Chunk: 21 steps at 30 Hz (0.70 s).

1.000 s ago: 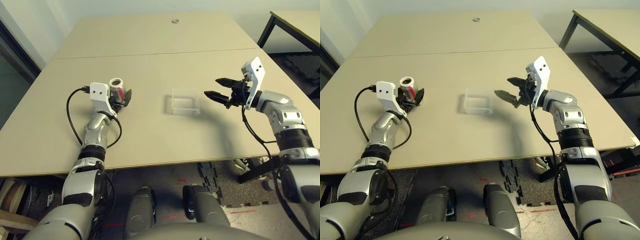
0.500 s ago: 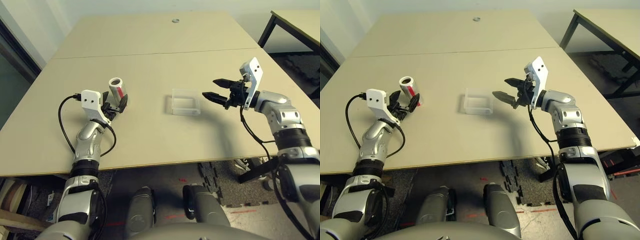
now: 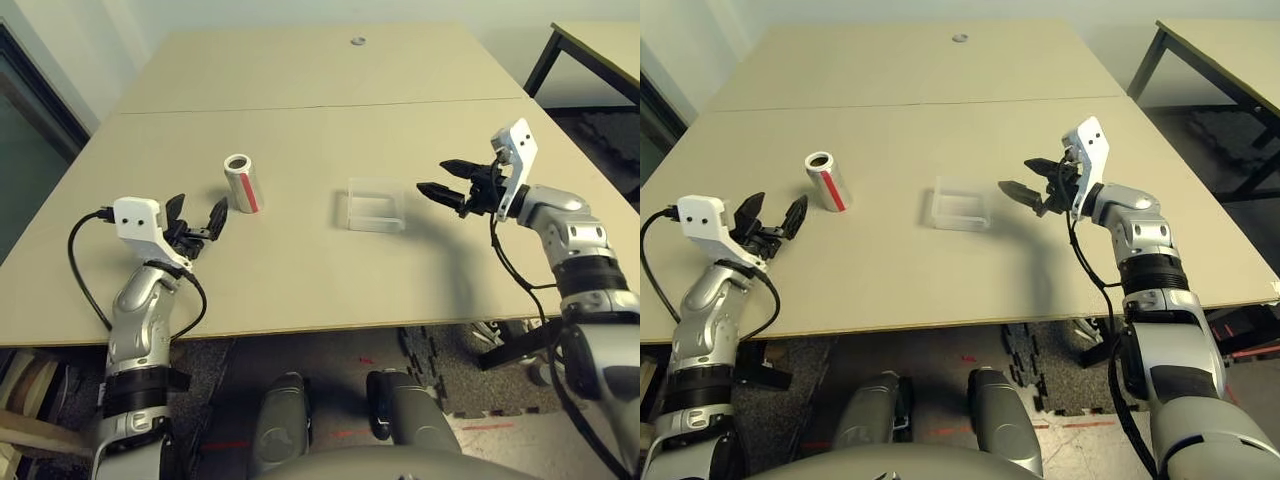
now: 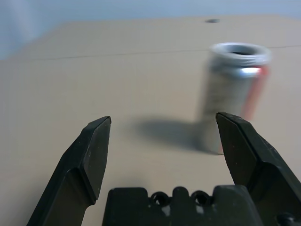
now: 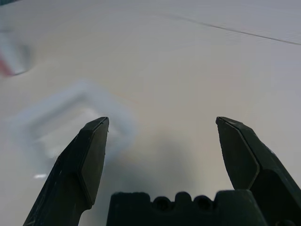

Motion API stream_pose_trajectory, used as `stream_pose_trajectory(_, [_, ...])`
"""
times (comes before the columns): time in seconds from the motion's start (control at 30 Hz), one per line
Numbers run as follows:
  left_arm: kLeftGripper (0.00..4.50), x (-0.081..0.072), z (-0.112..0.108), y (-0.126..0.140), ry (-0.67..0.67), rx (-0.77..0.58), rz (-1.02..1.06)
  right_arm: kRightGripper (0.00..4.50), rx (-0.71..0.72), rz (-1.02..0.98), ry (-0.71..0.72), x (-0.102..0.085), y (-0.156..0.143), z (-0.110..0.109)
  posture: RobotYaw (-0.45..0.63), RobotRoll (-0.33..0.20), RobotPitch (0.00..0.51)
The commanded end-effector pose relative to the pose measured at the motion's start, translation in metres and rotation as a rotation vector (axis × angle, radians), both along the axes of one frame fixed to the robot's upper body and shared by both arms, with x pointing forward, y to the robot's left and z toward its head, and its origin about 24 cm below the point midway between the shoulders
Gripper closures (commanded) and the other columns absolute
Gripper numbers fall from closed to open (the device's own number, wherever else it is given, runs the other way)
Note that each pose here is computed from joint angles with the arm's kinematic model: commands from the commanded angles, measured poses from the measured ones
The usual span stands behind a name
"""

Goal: Pour the medicine from the bottle into the box.

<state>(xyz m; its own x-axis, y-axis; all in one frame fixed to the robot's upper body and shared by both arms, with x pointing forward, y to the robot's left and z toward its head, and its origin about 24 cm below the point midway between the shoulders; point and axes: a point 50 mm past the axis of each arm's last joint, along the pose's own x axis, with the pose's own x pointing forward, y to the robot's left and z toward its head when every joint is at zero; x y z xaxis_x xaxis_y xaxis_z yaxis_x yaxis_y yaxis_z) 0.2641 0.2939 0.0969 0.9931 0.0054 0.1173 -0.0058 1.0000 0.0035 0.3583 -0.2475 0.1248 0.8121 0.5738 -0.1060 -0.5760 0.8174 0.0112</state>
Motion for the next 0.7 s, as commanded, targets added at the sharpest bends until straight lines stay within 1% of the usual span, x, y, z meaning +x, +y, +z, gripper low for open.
stream_pose_trajectory(0.03, [0.02, 0.003, 0.01, 0.026, -0.015, 0.039, 0.1, 0.0, 0.058, -0.219, -0.036, 0.0, -0.023, -0.006, 0.02, 0.0, 0.087])
stream_pose_trajectory(0.17, [0.02, 0.014, 0.024, 0.047, -0.032, 0.063, 0.153, 0.0, 0.069, -0.431, -0.071, -0.002, -0.043, -0.011, 0.01, 0.0, 0.087])
stream_pose_trajectory(0.27, [0.02, 0.02, 0.026, 0.057, -0.024, 0.078, 0.184, 0.0, 0.054, -0.566, -0.097, -0.004, -0.056, -0.013, -0.01, 0.0, 0.089])
stream_pose_trajectory(0.37, [0.02, 0.026, 0.026, 0.066, -0.017, 0.073, 0.22, 0.0, 0.017, -0.711, -0.106, -0.01, -0.069, -0.022, -0.02, 0.0, 0.089])
stream_pose_trajectory(0.53, [0.02, 0.033, 0.017, 0.066, 0.003, 0.073, 0.236, 0.0, -0.008, -0.883, -0.127, -0.017, -0.077, -0.033, -0.02, 0.0, 0.086])
stream_pose_trajectory(0.7, [0.02, 0.038, 0.011, 0.064, 0.011, 0.061, 0.257, 0.0, -0.003, -0.953, -0.141, -0.018, -0.079, -0.034, -0.03, 0.0, 0.085])
